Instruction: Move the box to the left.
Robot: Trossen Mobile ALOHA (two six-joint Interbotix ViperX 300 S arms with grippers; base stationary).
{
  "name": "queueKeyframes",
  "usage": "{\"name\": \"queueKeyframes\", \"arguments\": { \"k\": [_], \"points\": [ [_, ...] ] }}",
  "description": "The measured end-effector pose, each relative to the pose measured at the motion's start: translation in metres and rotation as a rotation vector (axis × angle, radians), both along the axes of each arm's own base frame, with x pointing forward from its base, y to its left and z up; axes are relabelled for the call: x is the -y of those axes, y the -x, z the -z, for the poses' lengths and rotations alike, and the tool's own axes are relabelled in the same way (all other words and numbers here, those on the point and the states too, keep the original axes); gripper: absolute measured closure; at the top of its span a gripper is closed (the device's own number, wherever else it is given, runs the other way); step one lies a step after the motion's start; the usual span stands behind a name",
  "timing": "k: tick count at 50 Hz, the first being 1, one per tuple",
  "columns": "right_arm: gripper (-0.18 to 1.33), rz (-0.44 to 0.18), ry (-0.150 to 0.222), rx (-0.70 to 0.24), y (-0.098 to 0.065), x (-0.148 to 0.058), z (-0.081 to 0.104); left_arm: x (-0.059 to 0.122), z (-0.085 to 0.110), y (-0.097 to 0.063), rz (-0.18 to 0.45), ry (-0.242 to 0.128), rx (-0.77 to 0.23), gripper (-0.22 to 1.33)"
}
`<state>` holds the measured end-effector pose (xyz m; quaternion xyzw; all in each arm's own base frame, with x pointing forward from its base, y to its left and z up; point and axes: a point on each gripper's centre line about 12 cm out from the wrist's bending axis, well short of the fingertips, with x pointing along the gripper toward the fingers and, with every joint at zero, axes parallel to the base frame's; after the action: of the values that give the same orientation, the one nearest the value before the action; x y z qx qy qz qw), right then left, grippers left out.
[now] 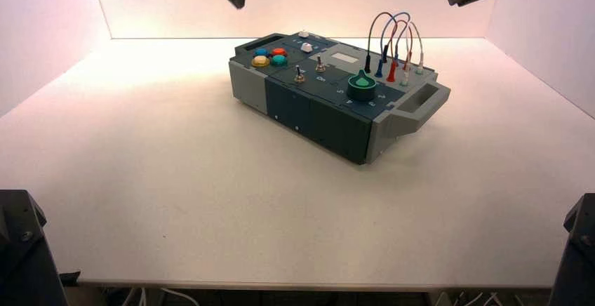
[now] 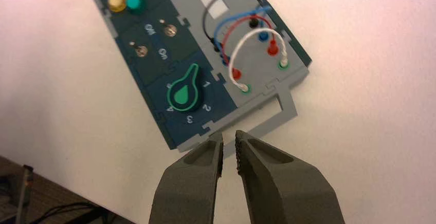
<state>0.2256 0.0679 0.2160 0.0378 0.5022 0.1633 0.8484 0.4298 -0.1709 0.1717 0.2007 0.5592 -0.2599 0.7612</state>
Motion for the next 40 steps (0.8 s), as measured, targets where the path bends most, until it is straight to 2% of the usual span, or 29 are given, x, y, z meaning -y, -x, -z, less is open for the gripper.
{"name": "queueKeyframes", "arguments": {
  "k": [3, 6, 7, 8, 10, 13, 14, 22, 28, 40],
  "points": [
    [0.79, 0.019, 0.012, -0.015, -0.001, 0.002, 0.003, 0.0, 0.003, -0.004, 0.002, -0.011, 0.001, 1.27],
    [0.65, 0.05, 0.03, -0.033, -0.002, 0.005, 0.007, 0.001, 0.003, -0.01, 0.005, -0.018, 0.007, 1.27],
    [0.58, 0.061, 0.036, -0.039, -0.002, 0.006, 0.008, 0.001, 0.003, -0.012, 0.006, -0.018, 0.01, 1.27],
    [0.35, 0.087, 0.053, -0.051, -0.003, 0.009, 0.01, 0.003, 0.001, -0.016, 0.008, -0.018, 0.016, 1.27],
    [0.15, 0.119, 0.077, -0.068, -0.004, 0.013, 0.015, 0.006, 0.0, -0.02, 0.013, -0.016, 0.023, 1.27],
    [0.07, 0.133, 0.101, -0.079, -0.004, 0.016, 0.018, 0.008, 0.0, -0.024, 0.017, -0.016, 0.028, 1.27],
    [0.02, 0.143, 0.128, -0.088, -0.003, 0.019, 0.022, 0.012, 0.0, -0.029, 0.026, -0.016, 0.032, 1.27],
    [0.02, 0.159, 0.143, -0.135, -0.003, 0.021, 0.036, 0.022, 0.012, -0.038, 0.055, -0.035, -0.001, 1.27],
    [0.02, 0.166, 0.145, -0.153, -0.004, 0.02, 0.043, 0.033, 0.024, -0.038, 0.088, -0.049, -0.034, 1.27],
    [0.02, 0.168, 0.148, -0.155, -0.008, 0.02, 0.05, 0.036, 0.047, -0.039, 0.097, -0.076, -0.104, 1.27]
  ]
}}
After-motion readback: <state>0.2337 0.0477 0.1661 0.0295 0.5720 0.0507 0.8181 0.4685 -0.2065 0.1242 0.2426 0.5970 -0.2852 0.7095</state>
